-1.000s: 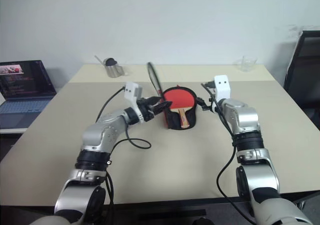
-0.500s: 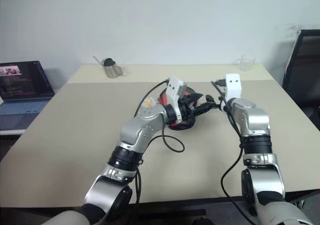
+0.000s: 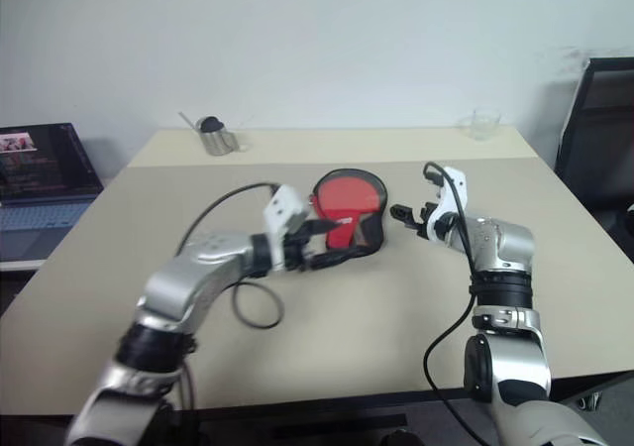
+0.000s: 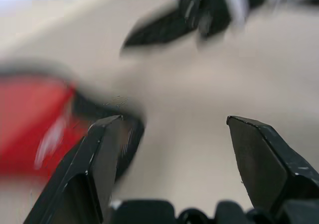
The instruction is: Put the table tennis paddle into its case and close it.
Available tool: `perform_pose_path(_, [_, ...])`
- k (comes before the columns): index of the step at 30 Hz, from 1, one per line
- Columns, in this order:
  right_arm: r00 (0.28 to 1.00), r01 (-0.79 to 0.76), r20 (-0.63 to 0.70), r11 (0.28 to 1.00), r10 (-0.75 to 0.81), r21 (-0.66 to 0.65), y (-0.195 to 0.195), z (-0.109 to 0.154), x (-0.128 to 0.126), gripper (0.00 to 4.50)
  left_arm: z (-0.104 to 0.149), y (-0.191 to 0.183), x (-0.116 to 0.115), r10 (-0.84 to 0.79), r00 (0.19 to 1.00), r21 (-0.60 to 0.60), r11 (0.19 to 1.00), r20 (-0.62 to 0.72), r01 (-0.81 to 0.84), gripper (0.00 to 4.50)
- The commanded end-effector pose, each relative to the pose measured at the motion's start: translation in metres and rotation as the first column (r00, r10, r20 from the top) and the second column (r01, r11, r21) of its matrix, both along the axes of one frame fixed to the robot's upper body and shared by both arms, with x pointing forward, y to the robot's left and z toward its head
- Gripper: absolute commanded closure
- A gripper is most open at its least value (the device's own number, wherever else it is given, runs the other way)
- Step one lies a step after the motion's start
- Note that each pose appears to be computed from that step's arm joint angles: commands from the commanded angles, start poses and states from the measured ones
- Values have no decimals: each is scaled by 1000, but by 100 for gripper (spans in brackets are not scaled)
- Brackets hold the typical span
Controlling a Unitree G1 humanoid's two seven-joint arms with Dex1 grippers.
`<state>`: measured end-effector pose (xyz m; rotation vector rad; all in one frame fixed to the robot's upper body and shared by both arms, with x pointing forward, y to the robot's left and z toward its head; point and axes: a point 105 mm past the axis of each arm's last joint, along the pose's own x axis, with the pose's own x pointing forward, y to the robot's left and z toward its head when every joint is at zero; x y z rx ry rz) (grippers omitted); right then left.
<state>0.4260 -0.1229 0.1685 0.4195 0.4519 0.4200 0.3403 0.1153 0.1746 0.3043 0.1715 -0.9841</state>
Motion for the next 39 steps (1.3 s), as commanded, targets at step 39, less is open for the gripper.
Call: perform_pose_path(39, [986, -114, -93, 972, 135, 207, 79, -28, 15, 19, 17, 33, -44, 45, 998, 39, 998, 48, -47, 84])
